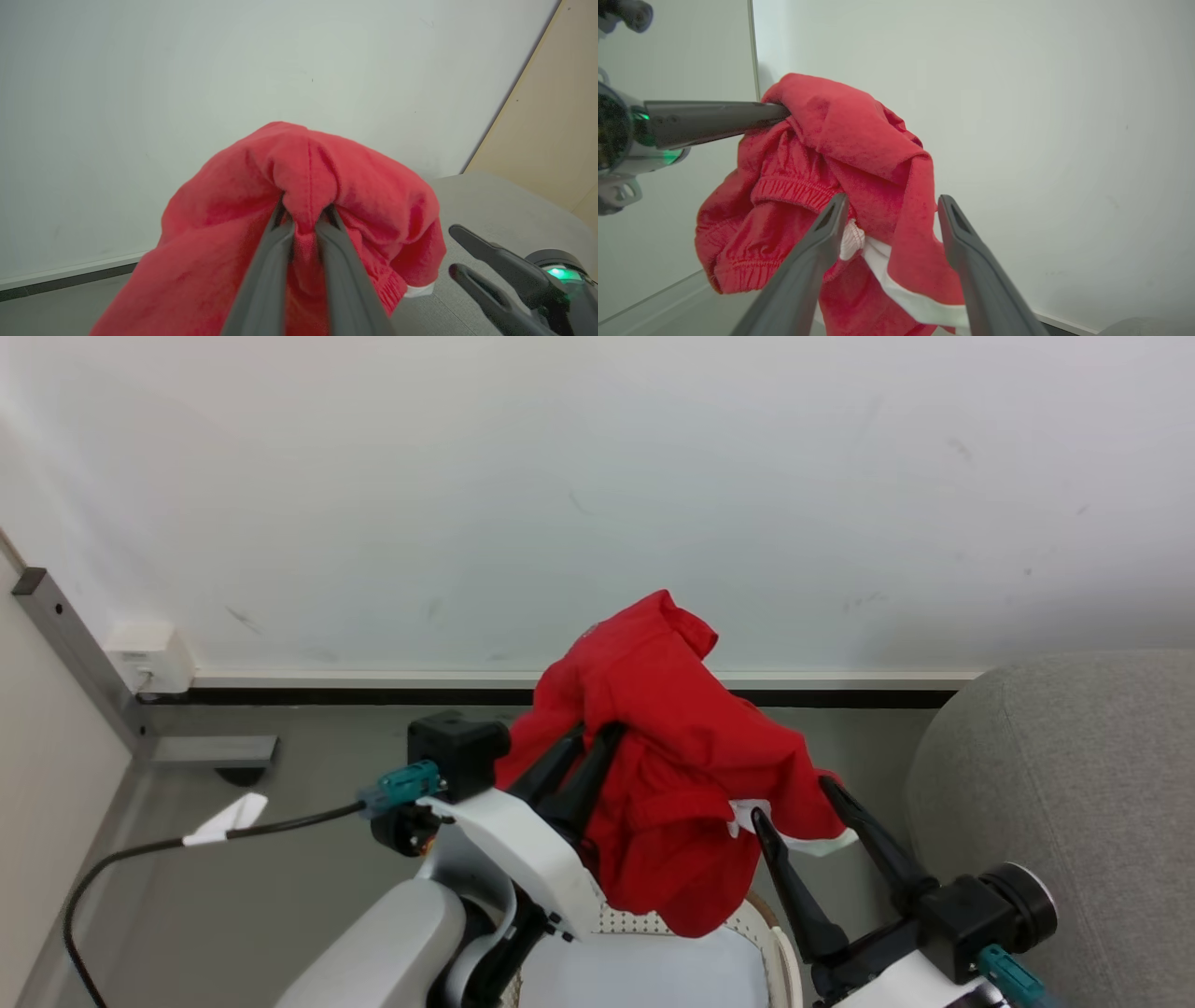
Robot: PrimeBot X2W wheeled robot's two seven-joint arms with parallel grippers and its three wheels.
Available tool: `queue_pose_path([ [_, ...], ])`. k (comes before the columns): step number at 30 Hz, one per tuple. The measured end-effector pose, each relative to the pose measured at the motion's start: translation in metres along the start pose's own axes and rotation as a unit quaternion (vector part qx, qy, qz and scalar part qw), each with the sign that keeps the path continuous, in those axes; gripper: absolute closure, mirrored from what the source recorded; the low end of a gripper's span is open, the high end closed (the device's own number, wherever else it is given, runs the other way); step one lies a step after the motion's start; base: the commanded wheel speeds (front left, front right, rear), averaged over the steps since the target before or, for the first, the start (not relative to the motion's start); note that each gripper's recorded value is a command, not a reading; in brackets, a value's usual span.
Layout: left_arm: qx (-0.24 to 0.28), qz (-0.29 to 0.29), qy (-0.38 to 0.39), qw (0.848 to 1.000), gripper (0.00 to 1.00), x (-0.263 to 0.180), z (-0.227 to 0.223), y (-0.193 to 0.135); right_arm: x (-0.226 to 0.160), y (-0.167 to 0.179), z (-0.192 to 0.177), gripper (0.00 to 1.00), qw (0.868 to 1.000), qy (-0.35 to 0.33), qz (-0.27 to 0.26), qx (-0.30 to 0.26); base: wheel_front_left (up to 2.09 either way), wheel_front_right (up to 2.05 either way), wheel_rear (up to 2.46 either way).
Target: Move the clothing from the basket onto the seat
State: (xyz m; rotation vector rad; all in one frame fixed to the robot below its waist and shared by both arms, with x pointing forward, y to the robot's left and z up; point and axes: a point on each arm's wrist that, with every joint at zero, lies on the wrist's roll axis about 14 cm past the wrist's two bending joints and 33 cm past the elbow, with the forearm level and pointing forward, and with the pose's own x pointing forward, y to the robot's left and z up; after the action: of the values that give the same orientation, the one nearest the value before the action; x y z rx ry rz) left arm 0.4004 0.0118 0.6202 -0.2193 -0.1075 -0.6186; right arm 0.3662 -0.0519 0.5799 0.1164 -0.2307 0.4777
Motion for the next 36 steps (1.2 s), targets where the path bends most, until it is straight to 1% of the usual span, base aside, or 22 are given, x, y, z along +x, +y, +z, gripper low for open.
queue_pose_path([
  [3, -0.003, -0.005, 0.003, 1.000, 1.00, -0.002, -0.003, -0.005, 0.006, 0.008, -0.014, 0.00, 0.999, 0.034, 0.017, -0.005, 0.00, 0.00, 0.00],
  [6, -0.004, -0.006, 0.007, 1.000, 1.00, -0.006, -0.005, -0.008, 0.012, 0.022, -0.026, 0.00, 0.997, 0.063, 0.047, -0.013, 0.00, 0.00, 0.00],
  [11, -0.005, -0.006, 0.011, 1.000, 1.00, -0.012, -0.008, -0.011, 0.014, 0.038, -0.050, 0.00, 0.989, 0.115, 0.085, -0.021, 0.00, 0.00, 0.00],
  [15, -0.005, -0.003, 0.013, 1.000, 1.00, -0.017, -0.008, -0.012, 0.013, 0.043, -0.065, 0.00, 0.983, 0.147, 0.103, -0.032, 0.00, 0.00, 0.00],
  [19, -0.007, -0.007, 0.017, 1.000, 1.00, -0.020, -0.010, -0.017, 0.019, 0.041, -0.074, 0.00, 0.978, 0.163, 0.114, -0.054, 0.00, 0.00, 0.00],
  [24, -0.008, -0.015, 0.025, 1.000, 1.00, -0.024, -0.013, -0.022, 0.034, 0.040, -0.077, 0.00, 0.976, 0.163, 0.124, -0.072, 0.00, 0.00, 0.00],
  [28, -0.009, -0.024, 0.035, 0.999, 1.00, -0.027, -0.018, -0.029, 0.046, 0.047, -0.078, 0.00, 0.975, 0.150, 0.142, -0.082, 0.00, 0.00, 0.00],
  [36, -0.006, -0.036, 0.051, 0.998, 1.00, -0.034, -0.025, -0.038, 0.058, 0.063, -0.085, 0.00, 0.973, 0.142, 0.167, -0.075, 0.00, 0.00, 0.00],
])
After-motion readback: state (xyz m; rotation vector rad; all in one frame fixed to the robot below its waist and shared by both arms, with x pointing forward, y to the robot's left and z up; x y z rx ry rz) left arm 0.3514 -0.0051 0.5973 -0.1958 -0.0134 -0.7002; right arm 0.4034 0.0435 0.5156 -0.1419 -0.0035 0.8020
